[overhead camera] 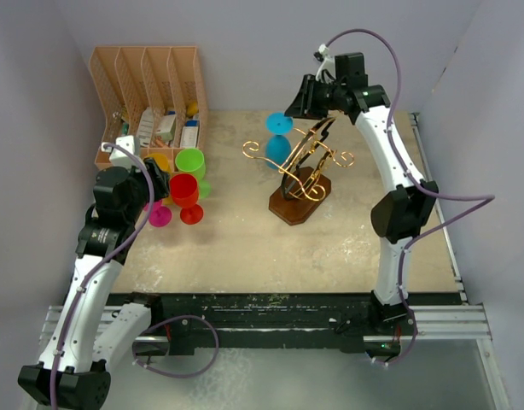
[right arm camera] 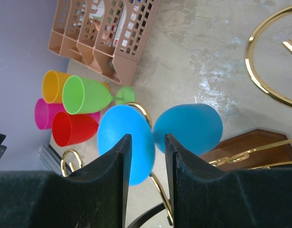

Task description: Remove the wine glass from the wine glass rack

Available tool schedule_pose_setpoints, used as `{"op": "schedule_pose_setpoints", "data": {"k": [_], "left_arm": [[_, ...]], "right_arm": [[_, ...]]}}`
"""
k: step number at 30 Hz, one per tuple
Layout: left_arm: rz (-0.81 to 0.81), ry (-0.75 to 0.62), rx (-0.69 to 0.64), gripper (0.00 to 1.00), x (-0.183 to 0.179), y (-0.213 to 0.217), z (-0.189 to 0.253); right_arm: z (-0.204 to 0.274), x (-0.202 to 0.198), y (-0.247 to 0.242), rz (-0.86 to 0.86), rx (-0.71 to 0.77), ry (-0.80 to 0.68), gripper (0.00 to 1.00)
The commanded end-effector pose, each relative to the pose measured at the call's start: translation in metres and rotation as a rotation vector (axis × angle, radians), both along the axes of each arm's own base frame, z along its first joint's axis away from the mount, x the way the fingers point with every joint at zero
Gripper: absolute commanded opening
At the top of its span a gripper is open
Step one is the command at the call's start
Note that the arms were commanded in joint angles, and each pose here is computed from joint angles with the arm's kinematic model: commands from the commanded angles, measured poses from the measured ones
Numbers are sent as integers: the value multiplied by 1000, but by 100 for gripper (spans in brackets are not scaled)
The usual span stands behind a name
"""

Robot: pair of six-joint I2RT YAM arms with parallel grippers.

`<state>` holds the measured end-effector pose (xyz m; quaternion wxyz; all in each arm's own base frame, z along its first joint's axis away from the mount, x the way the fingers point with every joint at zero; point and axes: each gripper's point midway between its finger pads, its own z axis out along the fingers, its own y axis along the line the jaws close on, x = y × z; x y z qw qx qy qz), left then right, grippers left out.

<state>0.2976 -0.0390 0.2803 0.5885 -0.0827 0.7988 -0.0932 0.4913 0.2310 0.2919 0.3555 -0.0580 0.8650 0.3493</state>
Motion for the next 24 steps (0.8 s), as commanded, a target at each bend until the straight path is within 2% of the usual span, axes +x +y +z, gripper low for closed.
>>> {"op": "schedule_pose_setpoints", "data": {"k": [1, 24], "left_arm": [[-17, -35, -9, 50, 4, -4, 8], [-30, -23, -9, 50, 6, -7, 5]], "right_arm": [[27, -13, 16, 82, 22, -66, 36], [35, -22, 33, 144, 91, -69, 35]]}}
